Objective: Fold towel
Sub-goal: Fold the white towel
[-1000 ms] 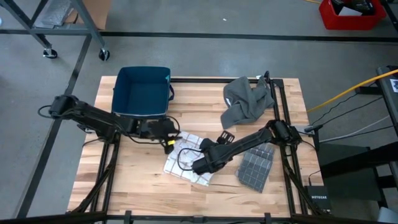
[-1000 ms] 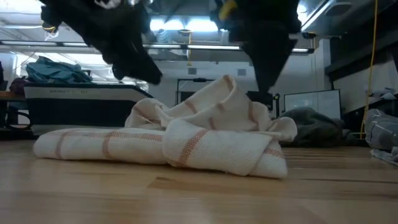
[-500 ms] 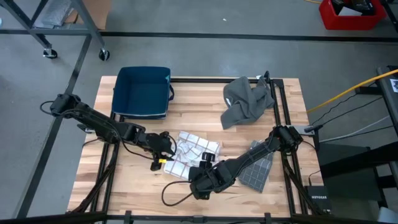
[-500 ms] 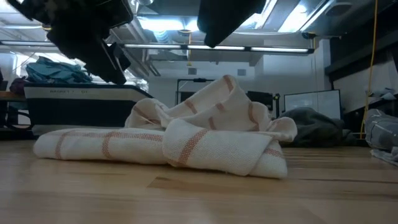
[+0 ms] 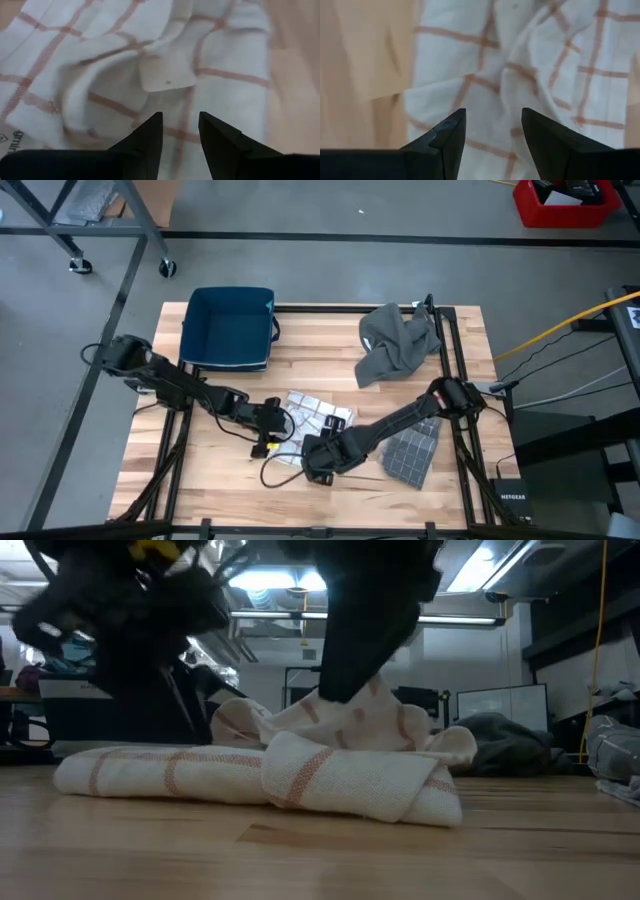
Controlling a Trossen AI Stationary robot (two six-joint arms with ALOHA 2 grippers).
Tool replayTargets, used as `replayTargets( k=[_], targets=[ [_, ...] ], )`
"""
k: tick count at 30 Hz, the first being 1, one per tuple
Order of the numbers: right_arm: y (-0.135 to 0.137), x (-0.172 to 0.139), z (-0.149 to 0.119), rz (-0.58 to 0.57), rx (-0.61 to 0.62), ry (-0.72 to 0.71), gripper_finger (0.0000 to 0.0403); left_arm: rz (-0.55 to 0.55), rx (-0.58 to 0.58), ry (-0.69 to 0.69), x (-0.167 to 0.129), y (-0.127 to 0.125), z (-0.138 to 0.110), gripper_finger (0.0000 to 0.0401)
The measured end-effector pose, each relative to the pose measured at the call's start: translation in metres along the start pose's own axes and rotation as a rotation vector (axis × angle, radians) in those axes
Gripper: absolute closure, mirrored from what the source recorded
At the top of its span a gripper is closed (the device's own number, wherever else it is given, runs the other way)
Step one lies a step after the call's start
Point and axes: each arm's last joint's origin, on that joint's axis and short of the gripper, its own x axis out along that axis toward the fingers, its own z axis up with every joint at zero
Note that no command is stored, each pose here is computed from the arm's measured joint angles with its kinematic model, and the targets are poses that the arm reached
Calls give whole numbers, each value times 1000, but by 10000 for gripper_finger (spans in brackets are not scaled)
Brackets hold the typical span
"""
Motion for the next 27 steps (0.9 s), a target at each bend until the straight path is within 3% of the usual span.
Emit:
replayTargets(
  k=[8,18,22,27],
  targets=[
    [-38,28,4,-72,65,61,205,161,-46,-30,21,24,-1,284],
    [-72,37,19,-135,162,67,205,224,-123,-154,10,51,15,284],
    [-82,37,16,-253,206,83,205,283,-134,-157,8,68,15,284],
    [-98,33,4,-385,307,203,205,360,-159,-180,4,92,17,284]
  ],
)
